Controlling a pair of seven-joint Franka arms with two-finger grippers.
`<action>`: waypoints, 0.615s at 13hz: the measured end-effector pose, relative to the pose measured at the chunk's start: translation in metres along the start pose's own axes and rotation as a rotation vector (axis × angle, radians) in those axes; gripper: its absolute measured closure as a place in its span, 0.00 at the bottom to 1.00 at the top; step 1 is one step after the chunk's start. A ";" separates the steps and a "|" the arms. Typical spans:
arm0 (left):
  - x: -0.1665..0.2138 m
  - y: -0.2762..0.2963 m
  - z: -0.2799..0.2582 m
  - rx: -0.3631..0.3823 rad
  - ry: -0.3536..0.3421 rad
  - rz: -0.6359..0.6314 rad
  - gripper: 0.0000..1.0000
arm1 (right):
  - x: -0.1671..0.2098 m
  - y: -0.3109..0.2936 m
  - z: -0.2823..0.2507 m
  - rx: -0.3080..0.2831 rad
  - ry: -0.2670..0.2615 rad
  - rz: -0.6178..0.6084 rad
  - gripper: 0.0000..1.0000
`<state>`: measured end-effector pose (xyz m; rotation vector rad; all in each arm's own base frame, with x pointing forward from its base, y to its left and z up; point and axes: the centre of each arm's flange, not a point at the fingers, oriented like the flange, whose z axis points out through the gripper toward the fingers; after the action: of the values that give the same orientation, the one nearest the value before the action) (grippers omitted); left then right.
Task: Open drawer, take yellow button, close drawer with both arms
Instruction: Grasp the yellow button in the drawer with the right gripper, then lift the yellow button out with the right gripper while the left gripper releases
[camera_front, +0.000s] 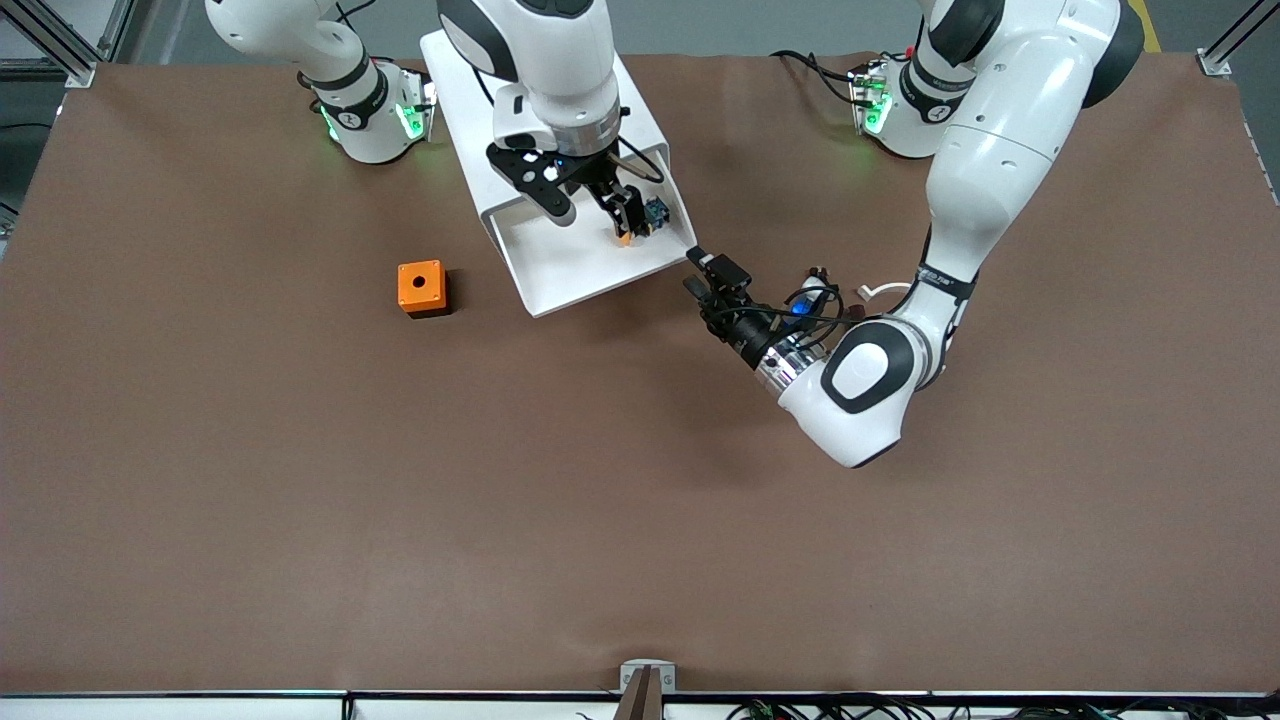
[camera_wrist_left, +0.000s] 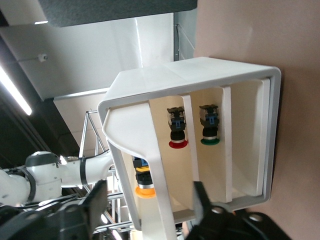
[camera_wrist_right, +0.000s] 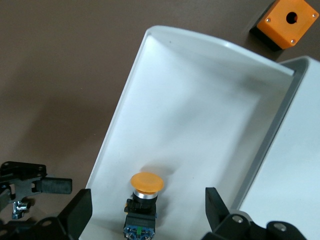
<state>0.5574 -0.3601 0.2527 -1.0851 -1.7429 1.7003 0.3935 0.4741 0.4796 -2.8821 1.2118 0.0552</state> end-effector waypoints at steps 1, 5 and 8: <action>0.000 -0.001 -0.002 -0.002 -0.002 0.068 0.07 | -0.006 -0.002 0.007 -0.001 0.002 0.016 0.00; 0.000 -0.005 -0.023 -0.062 0.011 0.458 0.00 | -0.027 -0.012 0.034 0.010 0.007 0.045 0.00; -0.001 0.000 -0.045 -0.196 0.076 0.728 0.00 | -0.043 -0.015 0.048 0.012 0.010 0.050 0.00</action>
<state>0.5933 -0.3342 0.2586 -2.0277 -1.5878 1.8534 0.3732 0.5165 0.4337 -2.8459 1.2809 0.0339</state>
